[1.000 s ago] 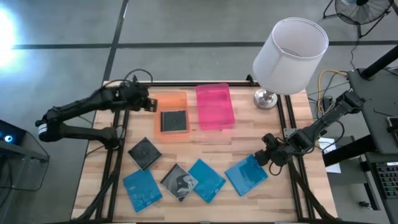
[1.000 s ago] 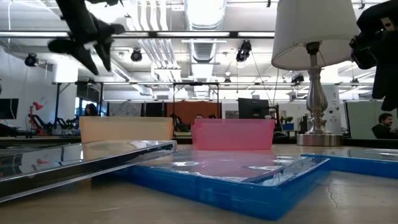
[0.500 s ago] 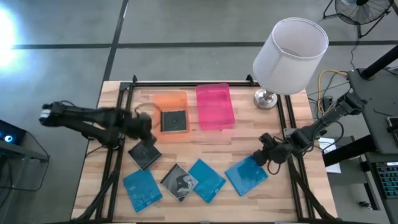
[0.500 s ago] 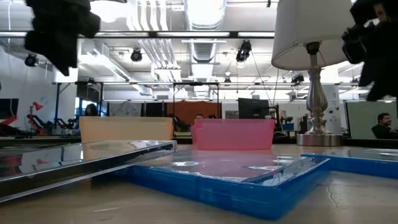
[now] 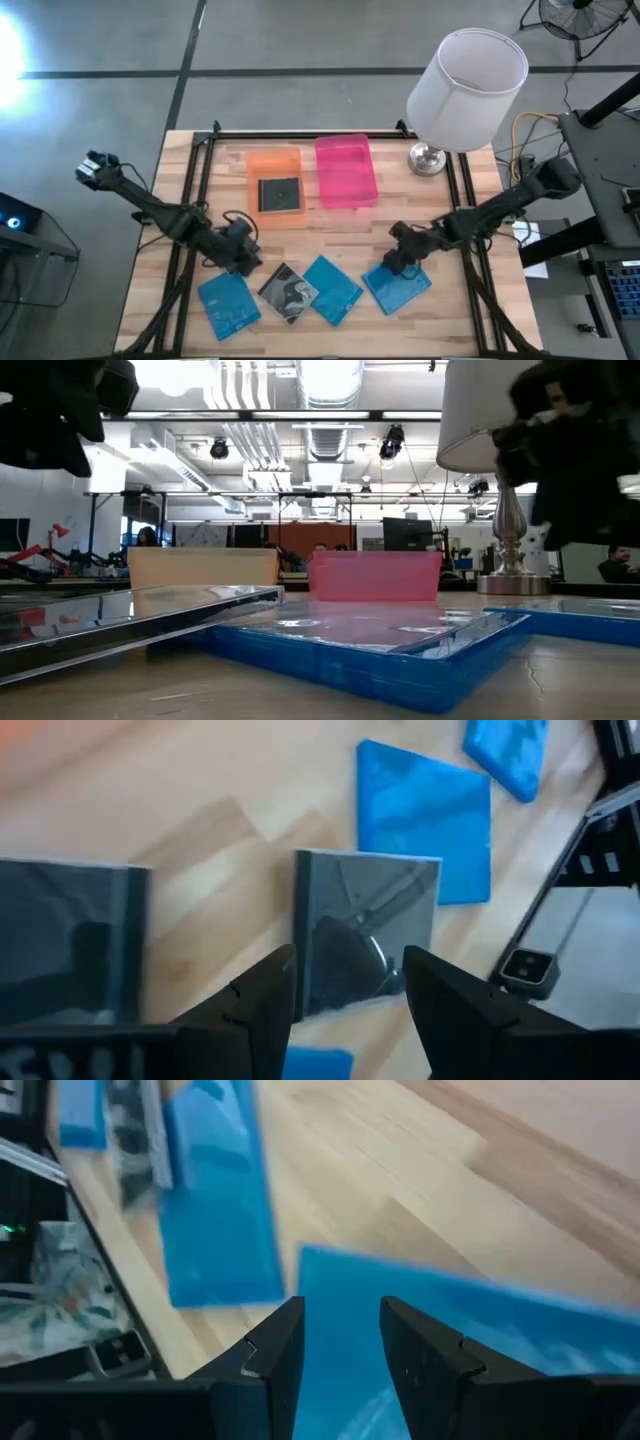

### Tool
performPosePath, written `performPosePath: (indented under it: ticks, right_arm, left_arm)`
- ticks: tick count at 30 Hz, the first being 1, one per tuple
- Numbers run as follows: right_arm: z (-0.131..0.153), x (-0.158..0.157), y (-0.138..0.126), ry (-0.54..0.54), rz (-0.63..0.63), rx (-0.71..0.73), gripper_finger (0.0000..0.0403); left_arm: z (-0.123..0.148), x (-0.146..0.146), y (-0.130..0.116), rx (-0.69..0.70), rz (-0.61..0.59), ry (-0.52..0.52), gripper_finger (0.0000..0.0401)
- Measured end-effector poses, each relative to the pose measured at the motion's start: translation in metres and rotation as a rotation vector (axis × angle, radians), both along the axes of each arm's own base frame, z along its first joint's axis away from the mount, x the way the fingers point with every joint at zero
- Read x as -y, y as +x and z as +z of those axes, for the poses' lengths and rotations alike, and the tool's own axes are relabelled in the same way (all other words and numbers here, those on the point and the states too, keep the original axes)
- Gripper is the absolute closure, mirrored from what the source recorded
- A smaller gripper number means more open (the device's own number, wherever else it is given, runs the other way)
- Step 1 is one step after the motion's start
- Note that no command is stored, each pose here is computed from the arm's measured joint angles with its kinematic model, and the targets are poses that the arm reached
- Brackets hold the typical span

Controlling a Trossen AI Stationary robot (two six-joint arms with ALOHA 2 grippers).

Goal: Pick & place jewel cases by type
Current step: Put the bottom black CD case into the orange bin

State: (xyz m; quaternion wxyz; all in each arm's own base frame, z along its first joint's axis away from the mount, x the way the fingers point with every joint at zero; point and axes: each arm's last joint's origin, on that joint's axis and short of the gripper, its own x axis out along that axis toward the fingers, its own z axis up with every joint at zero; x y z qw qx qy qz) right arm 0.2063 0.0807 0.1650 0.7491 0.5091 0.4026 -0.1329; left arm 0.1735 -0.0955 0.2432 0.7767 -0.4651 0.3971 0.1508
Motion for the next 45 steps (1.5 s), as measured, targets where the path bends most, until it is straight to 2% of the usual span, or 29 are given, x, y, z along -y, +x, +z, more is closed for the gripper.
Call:
performPosePath:
  ticks: [5, 8, 12, 17, 22, 26, 29, 34, 39, 45]
  right_arm:
    - [0.004, 0.003, 0.037, -0.021, 0.105, 0.016, 0.0275]
    - [0.007, 0.009, 0.064, -0.033, 0.185, 0.025, 0.0275]
    - [0.006, 0.02, 0.099, -0.058, 0.23, 0.027, 0.0275]
    - [0.0, 0.032, 0.142, -0.032, 0.341, 0.047, 0.0275]
    - [-0.006, 0.042, 0.173, -0.085, 0.439, -0.027, 0.0275]
    - [0.001, 0.045, 0.189, -0.161, 0.568, -0.05, 0.027]
    - [0.012, 0.047, 0.201, -0.193, 0.649, 0.0, 0.0255]
    - [0.02, 0.049, 0.22, -0.143, 0.701, 0.066, 0.0212]
    - [-0.002, 0.046, 0.238, -0.039, 0.754, 0.06, 0.0172]
    - [-0.015, 0.043, 0.255, -0.026, 0.764, 0.061, 0.0149]
  left_arm:
    - [-0.016, 0.03, 0.011, -0.008, -0.109, -0.063, 0.0234]
    - [-0.027, 0.051, 0.011, -0.059, -0.175, -0.068, 0.0234]
    - [-0.03, 0.078, 0.012, -0.098, -0.217, -0.072, 0.0234]
    - [-0.037, 0.103, 0.018, -0.099, -0.221, -0.072, 0.0234]
    - [-0.051, 0.121, 0.033, -0.026, -0.17, -0.13, 0.0234]
    - [-0.071, 0.126, 0.038, -0.076, -0.064, -0.145, 0.0234]
    - [-0.085, 0.128, 0.041, -0.116, 0.057, -0.178, 0.0234]
    - [-0.089, 0.133, 0.05, -0.034, 0.213, -0.157, 0.0234]
    - [-0.092, 0.14, 0.057, -0.031, 0.255, -0.176, 0.0234]
    - [-0.082, 0.15, 0.066, -0.011, 0.277, -0.225, 0.0234]
